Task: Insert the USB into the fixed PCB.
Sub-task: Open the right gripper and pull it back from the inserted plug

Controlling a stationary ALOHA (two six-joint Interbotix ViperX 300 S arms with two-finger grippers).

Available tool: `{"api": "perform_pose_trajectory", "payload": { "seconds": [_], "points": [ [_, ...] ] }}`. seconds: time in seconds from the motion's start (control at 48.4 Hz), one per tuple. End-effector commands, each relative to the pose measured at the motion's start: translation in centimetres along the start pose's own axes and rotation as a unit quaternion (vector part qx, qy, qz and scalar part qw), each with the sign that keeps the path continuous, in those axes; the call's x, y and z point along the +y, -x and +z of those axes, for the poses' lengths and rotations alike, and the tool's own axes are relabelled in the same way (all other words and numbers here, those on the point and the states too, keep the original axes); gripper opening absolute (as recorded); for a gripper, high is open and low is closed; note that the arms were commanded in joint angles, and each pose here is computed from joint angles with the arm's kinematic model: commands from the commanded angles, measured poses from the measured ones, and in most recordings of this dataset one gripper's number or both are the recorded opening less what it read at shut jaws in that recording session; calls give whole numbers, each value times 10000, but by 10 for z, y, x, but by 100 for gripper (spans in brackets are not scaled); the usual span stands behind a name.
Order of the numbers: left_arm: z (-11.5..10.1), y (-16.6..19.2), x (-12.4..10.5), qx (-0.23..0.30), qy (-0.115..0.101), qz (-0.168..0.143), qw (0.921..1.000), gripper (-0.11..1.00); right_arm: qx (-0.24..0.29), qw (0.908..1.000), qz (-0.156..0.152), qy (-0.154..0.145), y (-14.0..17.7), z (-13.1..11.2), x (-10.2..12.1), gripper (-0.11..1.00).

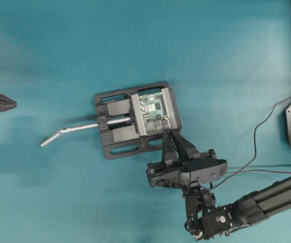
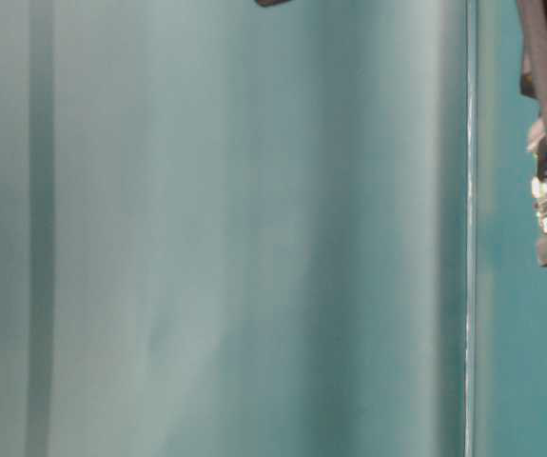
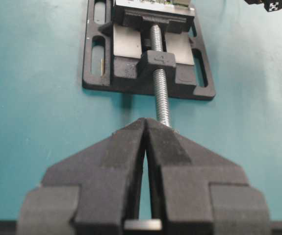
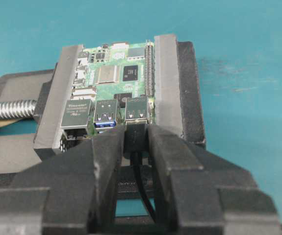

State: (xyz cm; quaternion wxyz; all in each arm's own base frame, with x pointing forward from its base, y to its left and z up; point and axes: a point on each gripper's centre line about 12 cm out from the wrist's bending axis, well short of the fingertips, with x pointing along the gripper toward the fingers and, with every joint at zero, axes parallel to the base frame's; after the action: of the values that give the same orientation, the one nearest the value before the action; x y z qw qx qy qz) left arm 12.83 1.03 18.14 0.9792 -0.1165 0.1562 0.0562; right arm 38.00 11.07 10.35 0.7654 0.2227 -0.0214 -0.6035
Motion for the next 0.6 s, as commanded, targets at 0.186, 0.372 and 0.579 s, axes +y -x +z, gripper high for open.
{"api": "perform_pose_trajectory", "payload": {
  "seconds": [0.186,0.372,0.579],
  "points": [
    [10,1,-3,-109,0,-40,9999,0,-4,9998,121,-136,9,11,6,20],
    [10,1,-3,-108,7,-42,9999,0,-3,9998,127,-127,9,11,6,20],
    [11,1,-3,-116,0,-41,9999,0,-8,9998,118,-134,9,12,5,21]
  ]
}}
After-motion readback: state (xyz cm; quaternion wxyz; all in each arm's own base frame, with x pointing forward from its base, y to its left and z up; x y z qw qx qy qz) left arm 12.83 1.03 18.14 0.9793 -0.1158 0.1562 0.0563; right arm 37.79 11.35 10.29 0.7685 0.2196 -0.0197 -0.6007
